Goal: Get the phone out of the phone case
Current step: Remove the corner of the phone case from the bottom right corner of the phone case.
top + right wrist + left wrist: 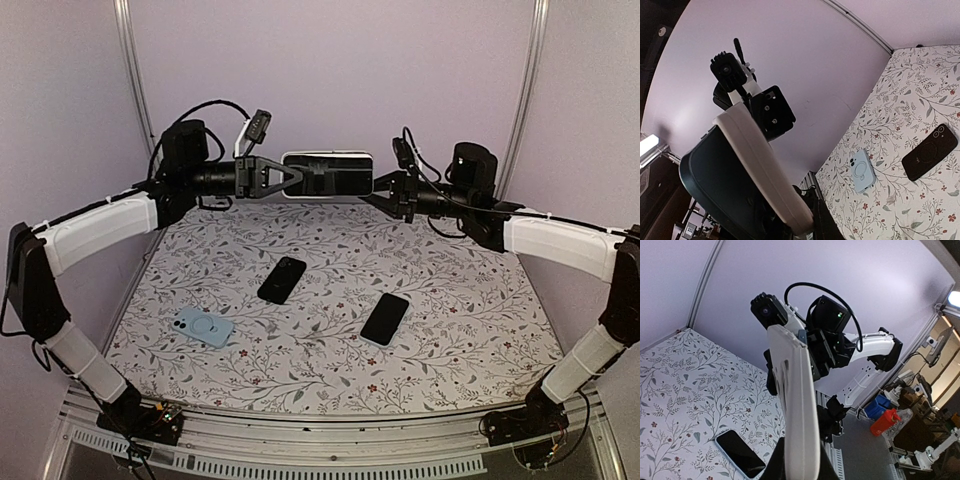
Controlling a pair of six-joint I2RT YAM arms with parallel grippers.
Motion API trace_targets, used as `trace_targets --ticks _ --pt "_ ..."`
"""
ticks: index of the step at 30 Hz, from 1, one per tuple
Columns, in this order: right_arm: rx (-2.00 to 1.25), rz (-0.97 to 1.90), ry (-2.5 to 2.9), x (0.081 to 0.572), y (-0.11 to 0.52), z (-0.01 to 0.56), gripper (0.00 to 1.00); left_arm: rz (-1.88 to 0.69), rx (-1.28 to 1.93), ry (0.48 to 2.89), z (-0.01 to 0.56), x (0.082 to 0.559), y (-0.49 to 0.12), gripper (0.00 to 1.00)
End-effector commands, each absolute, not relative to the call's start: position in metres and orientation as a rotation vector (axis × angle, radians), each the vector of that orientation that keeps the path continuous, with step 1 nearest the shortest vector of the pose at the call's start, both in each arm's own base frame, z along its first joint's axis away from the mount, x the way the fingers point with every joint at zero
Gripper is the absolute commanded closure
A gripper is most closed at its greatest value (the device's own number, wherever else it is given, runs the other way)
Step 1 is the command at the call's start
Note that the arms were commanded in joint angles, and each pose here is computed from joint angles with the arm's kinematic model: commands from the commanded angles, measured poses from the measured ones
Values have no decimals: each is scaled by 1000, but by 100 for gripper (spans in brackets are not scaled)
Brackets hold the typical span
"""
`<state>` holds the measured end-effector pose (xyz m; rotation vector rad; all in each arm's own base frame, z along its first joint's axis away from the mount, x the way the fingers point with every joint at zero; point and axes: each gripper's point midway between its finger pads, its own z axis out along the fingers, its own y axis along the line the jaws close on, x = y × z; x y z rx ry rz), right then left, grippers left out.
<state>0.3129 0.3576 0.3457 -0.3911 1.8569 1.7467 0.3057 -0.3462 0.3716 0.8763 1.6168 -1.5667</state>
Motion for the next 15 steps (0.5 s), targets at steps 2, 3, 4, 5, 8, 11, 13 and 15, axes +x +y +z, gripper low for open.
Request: trace_targets --ticks 2,3,4,5,8,11,13,15 --pt "-500 1861 1631 293 368 408 91 -1689 1100 1756 327 244 -376 100" --pt "-502 1861 1628 293 368 407 91 -1689 1097 1758 327 245 -375 100" --pt "-504 1855 1621 293 367 408 90 -1698 1094 1760 327 245 -376 100" --pt "-514 1843 1609 292 367 409 89 -1707 1088 1760 327 246 -377 100" --pt "-542 1813 1570 288 363 413 81 -1761 1059 1751 330 250 -376 100" --pt "-598 1775 1513 278 359 422 70 -1841 1012 1772 330 253 -374 100" --pt "-644 1761 1484 272 358 425 62 -1878 999 1771 331 254 -374 100" --pt "-666 1758 1470 269 358 427 58 -1902 992 1780 329 255 -376 100"
